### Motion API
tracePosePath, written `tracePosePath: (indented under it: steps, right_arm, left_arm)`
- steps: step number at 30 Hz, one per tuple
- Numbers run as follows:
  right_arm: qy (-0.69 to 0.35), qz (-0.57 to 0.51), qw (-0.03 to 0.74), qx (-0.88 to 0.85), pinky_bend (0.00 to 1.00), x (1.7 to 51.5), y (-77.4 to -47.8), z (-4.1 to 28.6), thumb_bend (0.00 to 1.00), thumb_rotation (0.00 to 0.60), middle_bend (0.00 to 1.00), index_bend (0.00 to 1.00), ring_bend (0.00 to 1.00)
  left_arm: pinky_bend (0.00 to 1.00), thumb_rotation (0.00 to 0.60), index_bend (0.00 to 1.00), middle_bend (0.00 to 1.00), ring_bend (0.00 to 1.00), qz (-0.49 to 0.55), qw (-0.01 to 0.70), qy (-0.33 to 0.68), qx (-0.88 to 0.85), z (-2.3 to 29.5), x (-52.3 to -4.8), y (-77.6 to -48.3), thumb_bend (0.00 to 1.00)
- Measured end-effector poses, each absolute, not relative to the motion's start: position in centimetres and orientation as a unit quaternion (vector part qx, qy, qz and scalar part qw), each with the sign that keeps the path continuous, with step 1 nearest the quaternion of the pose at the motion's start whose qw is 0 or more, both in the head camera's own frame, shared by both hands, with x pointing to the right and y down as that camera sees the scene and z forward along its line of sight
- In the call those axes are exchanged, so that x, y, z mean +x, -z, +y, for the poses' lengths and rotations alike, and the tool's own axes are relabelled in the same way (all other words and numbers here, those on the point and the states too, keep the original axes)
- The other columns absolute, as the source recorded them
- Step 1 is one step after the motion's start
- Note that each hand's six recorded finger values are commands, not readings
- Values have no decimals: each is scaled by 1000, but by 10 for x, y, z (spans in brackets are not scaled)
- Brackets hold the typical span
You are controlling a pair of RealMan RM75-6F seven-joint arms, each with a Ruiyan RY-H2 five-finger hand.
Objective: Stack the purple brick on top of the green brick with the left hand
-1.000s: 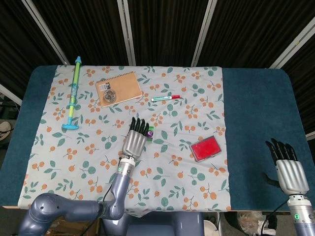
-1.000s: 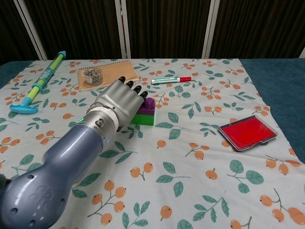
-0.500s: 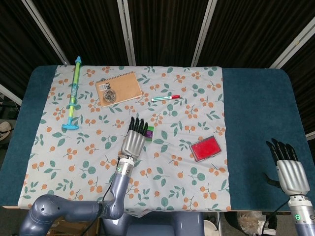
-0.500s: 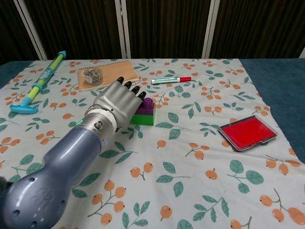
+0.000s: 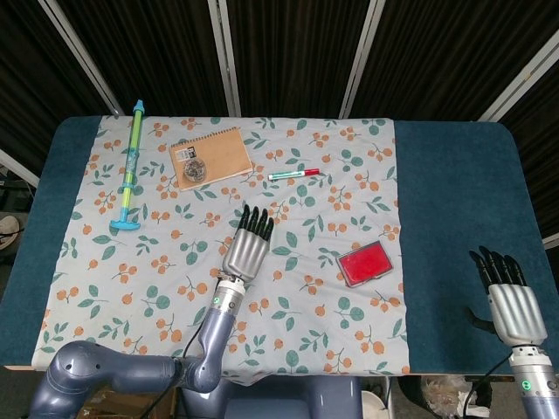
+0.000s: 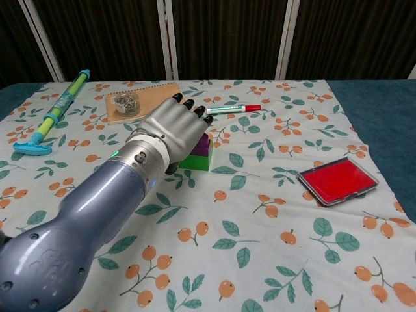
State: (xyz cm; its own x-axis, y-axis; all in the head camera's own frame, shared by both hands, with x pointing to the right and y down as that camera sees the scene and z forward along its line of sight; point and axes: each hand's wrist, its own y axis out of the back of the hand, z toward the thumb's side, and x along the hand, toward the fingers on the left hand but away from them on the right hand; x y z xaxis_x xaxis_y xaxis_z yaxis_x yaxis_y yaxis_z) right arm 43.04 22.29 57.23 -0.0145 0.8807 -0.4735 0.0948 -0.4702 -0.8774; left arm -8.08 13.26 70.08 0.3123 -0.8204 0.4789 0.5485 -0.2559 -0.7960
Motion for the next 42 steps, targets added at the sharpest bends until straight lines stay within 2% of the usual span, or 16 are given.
tracePosePath:
  steps: [8, 12, 17, 23, 32, 42]
  right_arm:
    - [-590, -395, 331, -621, 0, 430, -571, 223, 250, 600, 12, 65, 1]
    - [-589, -392, 332, -623, 0, 428, -572, 224, 250, 600, 12, 65, 1]
    - [-582, -390, 336, -630, 0, 421, -570, 225, 249, 600, 12, 65, 1]
    - [-577, -388, 339, -634, 0, 417, -568, 228, 250, 600, 12, 65, 1]
    - [-573, -389, 341, -636, 0, 415, -565, 229, 249, 600, 12, 65, 1]
    - [-569, -389, 342, -639, 0, 414, -563, 230, 249, 600, 12, 65, 1]
  left_arm:
    - [0, 600, 0, 0, 0, 144, 583, 563, -568, 129, -91, -674, 299]
    - [0, 600, 0, 0, 0, 164, 571, 551, -587, 130, -114, -645, 299]
    - [0, 600, 0, 0, 0, 186, 562, 550, -589, 137, -181, -607, 299]
    - [0, 600, 12, 0, 0, 227, 537, 552, -596, 166, -264, -583, 299]
    - [0, 600, 32, 0, 0, 299, 477, 563, -605, 206, -344, -575, 300]
    - [0, 600, 50, 0, 0, 363, 429, 568, -601, 239, -394, -582, 305]
